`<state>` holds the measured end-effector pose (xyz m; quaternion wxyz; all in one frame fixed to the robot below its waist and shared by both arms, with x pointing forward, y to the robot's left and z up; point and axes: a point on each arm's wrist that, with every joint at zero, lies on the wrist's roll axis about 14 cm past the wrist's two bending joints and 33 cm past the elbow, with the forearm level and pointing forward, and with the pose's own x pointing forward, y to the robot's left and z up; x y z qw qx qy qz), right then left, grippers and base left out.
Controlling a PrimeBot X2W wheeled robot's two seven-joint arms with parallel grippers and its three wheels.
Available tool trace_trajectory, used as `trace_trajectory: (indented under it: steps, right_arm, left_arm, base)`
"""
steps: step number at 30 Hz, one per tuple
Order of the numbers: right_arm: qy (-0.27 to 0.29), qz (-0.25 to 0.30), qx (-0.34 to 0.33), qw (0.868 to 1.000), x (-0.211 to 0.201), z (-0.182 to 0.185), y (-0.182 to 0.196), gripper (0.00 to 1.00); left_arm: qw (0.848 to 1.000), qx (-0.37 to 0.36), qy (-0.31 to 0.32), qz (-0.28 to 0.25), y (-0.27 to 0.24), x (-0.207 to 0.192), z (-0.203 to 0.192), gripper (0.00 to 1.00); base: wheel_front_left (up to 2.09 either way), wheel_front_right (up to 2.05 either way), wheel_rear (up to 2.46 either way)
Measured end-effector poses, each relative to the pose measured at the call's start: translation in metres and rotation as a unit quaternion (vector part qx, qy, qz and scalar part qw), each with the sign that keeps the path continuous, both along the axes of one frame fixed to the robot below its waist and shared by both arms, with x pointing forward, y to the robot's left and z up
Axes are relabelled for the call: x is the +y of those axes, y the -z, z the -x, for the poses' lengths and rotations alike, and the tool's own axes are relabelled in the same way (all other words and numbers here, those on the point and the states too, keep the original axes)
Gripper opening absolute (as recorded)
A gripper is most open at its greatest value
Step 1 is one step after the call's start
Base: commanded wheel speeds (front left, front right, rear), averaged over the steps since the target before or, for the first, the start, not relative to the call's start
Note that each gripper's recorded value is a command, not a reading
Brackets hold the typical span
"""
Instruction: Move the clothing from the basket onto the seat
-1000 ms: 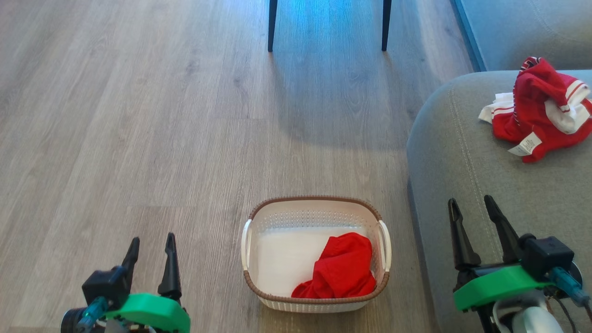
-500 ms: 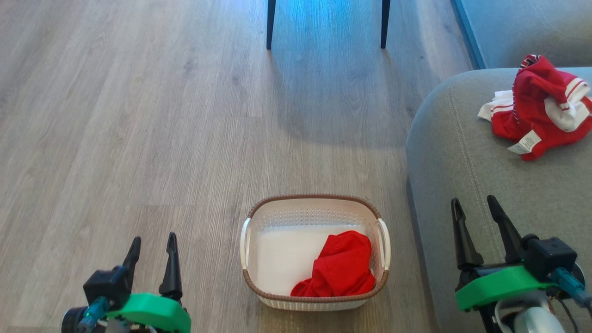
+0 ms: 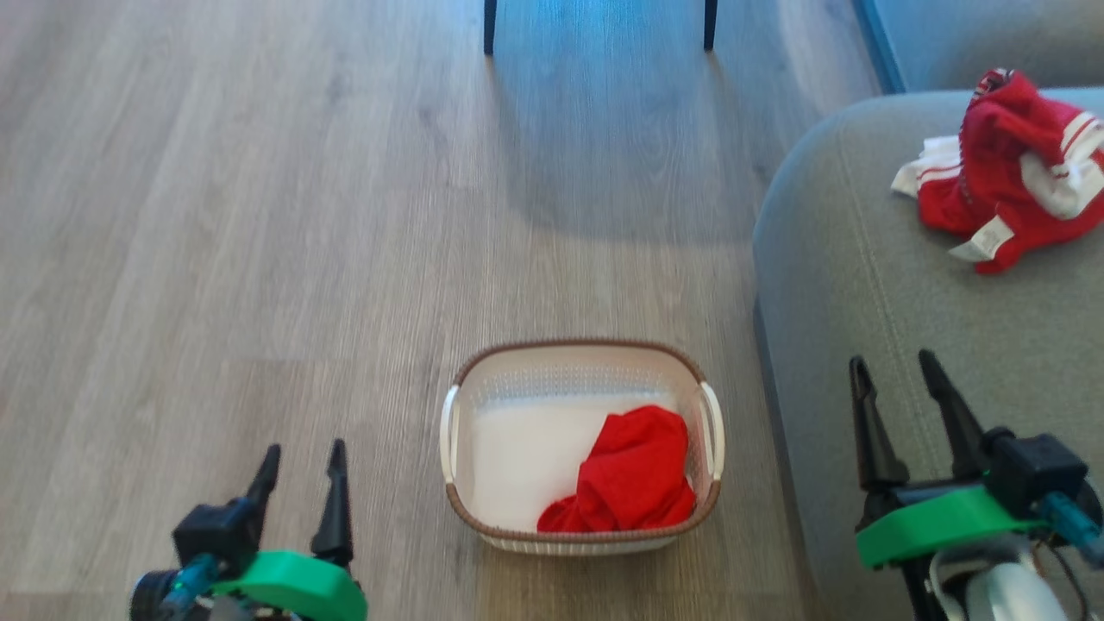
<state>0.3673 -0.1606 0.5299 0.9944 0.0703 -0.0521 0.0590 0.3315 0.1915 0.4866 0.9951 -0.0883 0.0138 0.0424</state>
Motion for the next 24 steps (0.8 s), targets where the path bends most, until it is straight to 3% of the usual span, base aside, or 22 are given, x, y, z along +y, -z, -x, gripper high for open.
trace_trajectory:
  steps: [4,12,17,24]
  right_arm:
    - [0.004,0.010,-0.005,1.000,-0.003,-0.012,-0.002,1.00]
    - [0.002,0.024,-0.045,0.999,0.001,-0.064,-0.022,1.00]
    - [0.003,0.029,-0.047,0.998,0.000,-0.091,-0.015,1.00]
    - [0.011,0.043,-0.050,0.998,-0.008,-0.127,0.000,1.00]
  left_arm:
    - [0.999,0.023,0.030,-0.002,0.014,-0.016,-0.009,1.00]
    - [0.991,0.038,0.128,0.000,0.027,-0.072,-0.073,1.00]
    - [0.978,0.089,0.190,-0.005,0.066,-0.107,-0.098,1.00]
    - [0.948,0.166,0.271,-0.012,0.131,-0.154,-0.117,1.00]
  base:
    - [0.00,0.00,0.00]
    - [0.00,0.00,0.00]
    - [0.00,0.00,0.00]
    - [0.00,0.00,0.00]
